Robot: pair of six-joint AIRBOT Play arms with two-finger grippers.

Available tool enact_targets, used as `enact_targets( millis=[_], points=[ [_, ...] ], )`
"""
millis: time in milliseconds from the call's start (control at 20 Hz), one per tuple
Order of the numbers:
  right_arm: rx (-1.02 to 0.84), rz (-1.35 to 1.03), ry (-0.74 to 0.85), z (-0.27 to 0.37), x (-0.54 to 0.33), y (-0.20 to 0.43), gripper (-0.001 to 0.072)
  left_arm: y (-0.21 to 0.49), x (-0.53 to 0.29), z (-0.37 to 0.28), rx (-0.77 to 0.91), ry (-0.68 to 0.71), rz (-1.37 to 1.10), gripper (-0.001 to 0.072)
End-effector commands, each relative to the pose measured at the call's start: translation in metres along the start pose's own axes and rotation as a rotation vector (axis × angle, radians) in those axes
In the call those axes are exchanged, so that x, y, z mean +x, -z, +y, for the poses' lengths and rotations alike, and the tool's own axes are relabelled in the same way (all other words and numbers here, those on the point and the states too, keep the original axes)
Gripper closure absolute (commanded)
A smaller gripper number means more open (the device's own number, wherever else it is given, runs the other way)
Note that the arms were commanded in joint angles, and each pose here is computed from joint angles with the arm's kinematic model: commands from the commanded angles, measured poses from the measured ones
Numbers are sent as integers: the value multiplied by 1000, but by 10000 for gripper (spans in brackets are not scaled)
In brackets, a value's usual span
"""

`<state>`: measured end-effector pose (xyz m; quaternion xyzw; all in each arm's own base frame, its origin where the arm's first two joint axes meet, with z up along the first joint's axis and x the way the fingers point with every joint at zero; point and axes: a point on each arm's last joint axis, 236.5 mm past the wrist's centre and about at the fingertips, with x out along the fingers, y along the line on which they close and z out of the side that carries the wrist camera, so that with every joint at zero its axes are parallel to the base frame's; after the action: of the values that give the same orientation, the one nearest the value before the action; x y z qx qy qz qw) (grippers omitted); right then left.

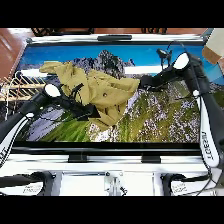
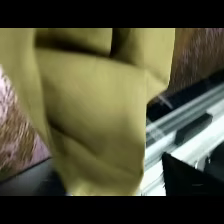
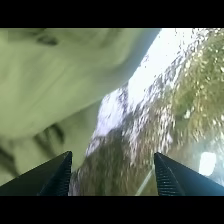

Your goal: Fold the shirts.

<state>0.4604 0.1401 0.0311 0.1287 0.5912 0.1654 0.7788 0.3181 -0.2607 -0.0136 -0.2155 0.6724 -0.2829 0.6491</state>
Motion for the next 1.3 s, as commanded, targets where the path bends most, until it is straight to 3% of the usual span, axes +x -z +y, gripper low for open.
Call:
enact_targets(
  millis=[0,50,100,150,500,700,750,800,850,1050,1250],
  points=[
    [86,35,-62,-6,47,-3,88,-18,14,-4,-3,-8,-89,275],
    [112,47,-78,-6,58,-3,88,-19,14,-4,13,-9,-90,480],
    [136,54,-96,-6,67,-3,88,-17,13,-4,44,-9,-85,627],
    [161,51,-111,-6,76,-5,89,-14,12,-4,89,-9,-69,658],
    [330,-62,-180,-3,106,-37,89,1,-11,-6,192,9,-25,660],
    [336,-56,-181,18,130,-32,91,-2,-26,-12,255,12,-64,660],
    [335,-63,-183,22,133,-32,158,-3,-29,-12,256,12,-68,660],
    [332,-73,-188,26,133,-34,512,-2,-31,-12,258,13,-64,660],
    [344,-83,-206,31,128,-38,652,-4,-35,-13,264,15,-67,660],
    [169,-309,-255,49,30,-84,654,-53,-100,-34,343,14,-233,661],
    [-187,-803,-248,105,-202,-128,654,-111,-261,-134,621,26,-653,660]
  ],
)
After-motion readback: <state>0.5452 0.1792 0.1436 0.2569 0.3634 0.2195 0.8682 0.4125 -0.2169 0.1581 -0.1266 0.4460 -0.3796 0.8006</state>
